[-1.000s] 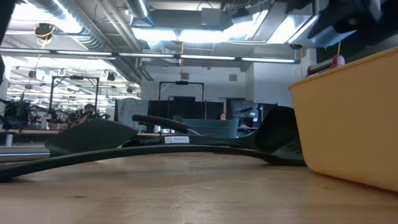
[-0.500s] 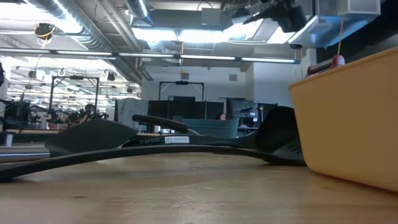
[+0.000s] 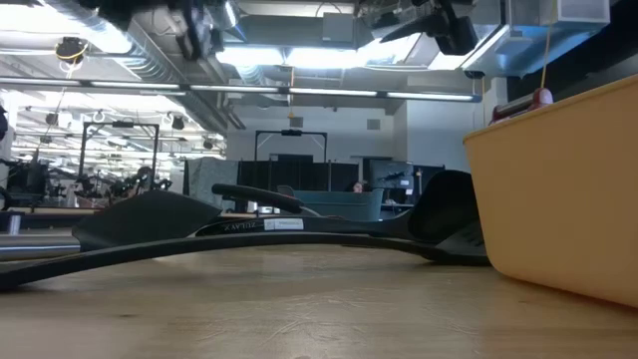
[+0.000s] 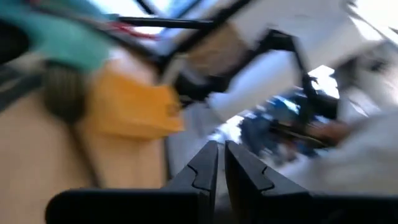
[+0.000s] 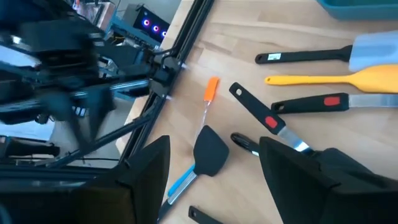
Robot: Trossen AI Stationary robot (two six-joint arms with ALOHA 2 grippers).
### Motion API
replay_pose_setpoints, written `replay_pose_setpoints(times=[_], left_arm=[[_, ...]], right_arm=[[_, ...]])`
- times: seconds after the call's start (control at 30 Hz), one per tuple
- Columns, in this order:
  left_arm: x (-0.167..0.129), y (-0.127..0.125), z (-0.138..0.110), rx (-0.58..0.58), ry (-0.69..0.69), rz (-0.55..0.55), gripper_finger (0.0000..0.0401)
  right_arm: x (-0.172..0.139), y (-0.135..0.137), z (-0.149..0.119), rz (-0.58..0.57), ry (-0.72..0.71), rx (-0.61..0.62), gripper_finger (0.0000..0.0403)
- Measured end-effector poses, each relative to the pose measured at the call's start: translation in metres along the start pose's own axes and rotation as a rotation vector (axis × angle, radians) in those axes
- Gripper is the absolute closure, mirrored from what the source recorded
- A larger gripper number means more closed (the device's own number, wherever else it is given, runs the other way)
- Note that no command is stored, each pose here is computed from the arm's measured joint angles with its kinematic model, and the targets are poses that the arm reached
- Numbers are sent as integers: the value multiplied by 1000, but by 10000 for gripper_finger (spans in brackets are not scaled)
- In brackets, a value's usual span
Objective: Pick & Place Kitchen Items
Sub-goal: Put the small orange spatula into the yellow bin
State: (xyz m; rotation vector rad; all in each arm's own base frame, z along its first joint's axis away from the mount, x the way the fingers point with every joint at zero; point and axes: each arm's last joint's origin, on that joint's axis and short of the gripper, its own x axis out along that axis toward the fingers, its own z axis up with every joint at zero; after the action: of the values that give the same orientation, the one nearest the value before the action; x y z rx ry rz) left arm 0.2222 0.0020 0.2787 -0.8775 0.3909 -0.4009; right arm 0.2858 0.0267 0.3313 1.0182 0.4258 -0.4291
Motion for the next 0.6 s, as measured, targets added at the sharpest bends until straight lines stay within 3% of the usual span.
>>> replay_pose_setpoints(times=[0.23,0.4,0.5,0.6], left_arm=[[-4,36,-24,-142,-93,346,379],[-7,54,-43,-334,-156,566,379],[-9,58,-53,-461,-175,671,379],[-9,58,-59,-504,-200,731,379]], right_arm=[[0,0,-1,8,17,-65,155],[0,1,-3,57,110,-139,155],[-1,2,-5,88,159,-178,155],[-1,3,-6,109,191,-203,155]])
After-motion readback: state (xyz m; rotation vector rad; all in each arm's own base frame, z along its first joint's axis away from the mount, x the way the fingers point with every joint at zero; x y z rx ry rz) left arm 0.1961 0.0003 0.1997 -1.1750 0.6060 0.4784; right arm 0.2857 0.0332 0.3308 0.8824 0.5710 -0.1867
